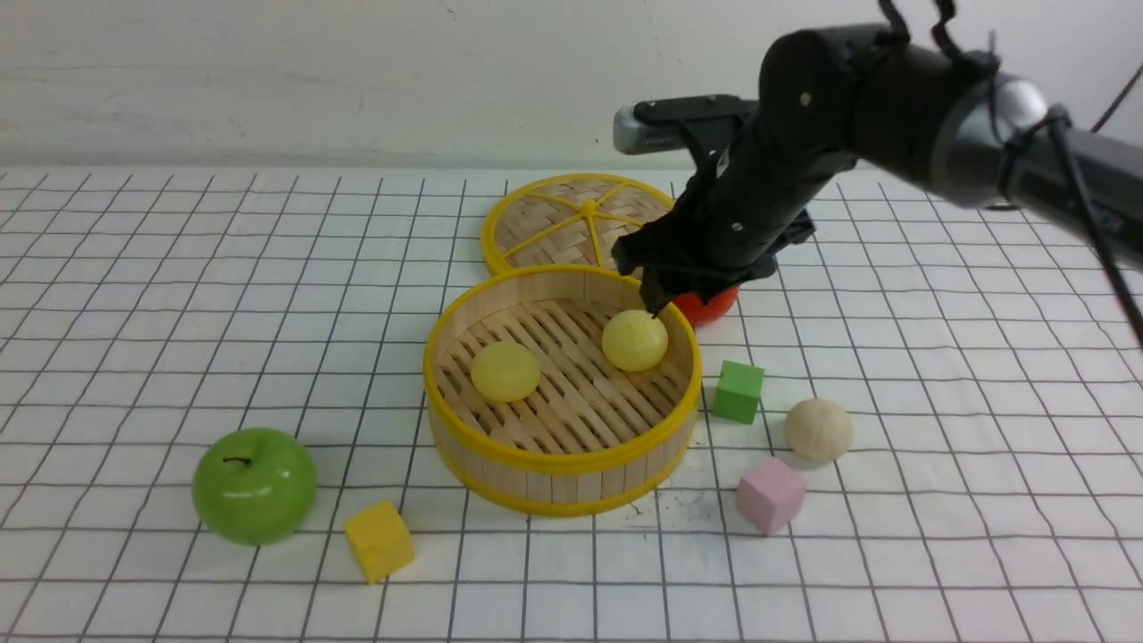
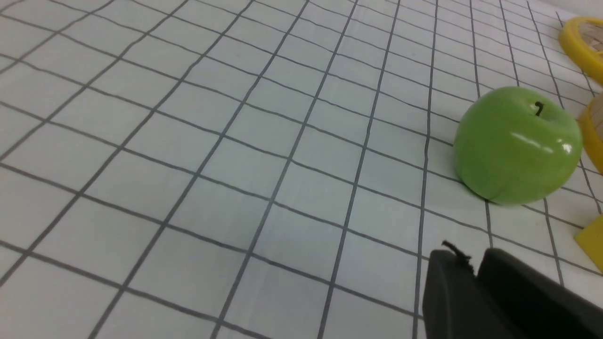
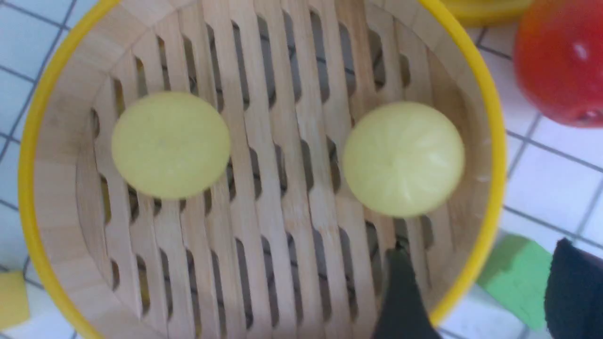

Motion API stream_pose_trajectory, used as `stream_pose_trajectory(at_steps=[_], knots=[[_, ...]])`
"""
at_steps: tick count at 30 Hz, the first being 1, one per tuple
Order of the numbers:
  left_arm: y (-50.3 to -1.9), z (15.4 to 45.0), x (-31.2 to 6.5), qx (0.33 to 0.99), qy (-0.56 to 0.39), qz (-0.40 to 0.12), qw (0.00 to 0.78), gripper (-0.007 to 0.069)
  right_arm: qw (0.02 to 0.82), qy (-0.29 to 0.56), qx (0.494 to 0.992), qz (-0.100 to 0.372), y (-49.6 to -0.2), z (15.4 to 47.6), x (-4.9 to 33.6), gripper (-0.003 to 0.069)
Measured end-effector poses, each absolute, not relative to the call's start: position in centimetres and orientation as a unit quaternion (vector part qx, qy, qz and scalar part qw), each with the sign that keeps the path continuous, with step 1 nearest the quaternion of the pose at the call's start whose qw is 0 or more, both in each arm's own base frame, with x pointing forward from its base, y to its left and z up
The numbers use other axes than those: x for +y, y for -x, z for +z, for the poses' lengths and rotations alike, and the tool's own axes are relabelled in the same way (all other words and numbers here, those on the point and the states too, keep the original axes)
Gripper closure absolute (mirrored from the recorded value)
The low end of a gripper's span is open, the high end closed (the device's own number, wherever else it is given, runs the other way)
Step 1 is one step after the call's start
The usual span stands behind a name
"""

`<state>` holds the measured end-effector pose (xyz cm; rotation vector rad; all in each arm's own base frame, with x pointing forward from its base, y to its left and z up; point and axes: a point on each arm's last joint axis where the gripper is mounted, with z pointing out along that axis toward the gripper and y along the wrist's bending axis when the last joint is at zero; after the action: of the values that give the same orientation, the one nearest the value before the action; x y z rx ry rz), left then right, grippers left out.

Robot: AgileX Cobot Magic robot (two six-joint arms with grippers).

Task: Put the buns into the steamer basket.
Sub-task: Use the right arm to grab a steamed stuffed bun

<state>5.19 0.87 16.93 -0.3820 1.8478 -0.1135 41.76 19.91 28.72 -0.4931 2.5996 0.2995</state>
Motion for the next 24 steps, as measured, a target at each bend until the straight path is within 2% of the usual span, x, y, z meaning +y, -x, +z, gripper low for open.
stream_pose_trajectory(at_steps=[4, 5, 6, 10, 13, 16, 24], knots=[[-5.2, 16.9, 0.9, 0.792, 0.164, -0.049, 0.586, 0.0543, 0.257, 0.171, 0.947, 0.085, -39.4, 33.1, 16.6, 0.0245], [-5.2, 16.9, 0.9, 0.792, 0.164, -0.049, 0.586, 0.0543, 0.255, 0.169, 0.948, 0.084, -39.4, 33.0, 16.5, 0.0245], [-5.2, 16.9, 0.9, 0.792, 0.164, -0.049, 0.586, 0.0541, 0.274, 0.156, 0.946, 0.082, -38.5, 34.4, 14.9, 0.0245], [-5.2, 16.9, 0.9, 0.792, 0.164, -0.049, 0.586, 0.0534, 0.282, 0.114, 0.95, 0.066, -36.7, 35.2, 10.7, 0.0257], [-5.2, 16.9, 0.9, 0.792, 0.164, -0.049, 0.586, 0.0533, 0.261, 0.082, 0.96, 0.06, -36.1, 33.9, 8.9, 0.0267], [-5.2, 16.9, 0.9, 0.792, 0.164, -0.049, 0.586, 0.053, 0.223, 0.039, 0.972, 0.059, -35.5, 30.6, 7.2, 0.0286], [-5.2, 16.9, 0.9, 0.792, 0.164, -0.049, 0.586, 0.0523, 0.201, 0.012, 0.976, 0.081, -34.6, 25.5, 7.2, 0.0302]])
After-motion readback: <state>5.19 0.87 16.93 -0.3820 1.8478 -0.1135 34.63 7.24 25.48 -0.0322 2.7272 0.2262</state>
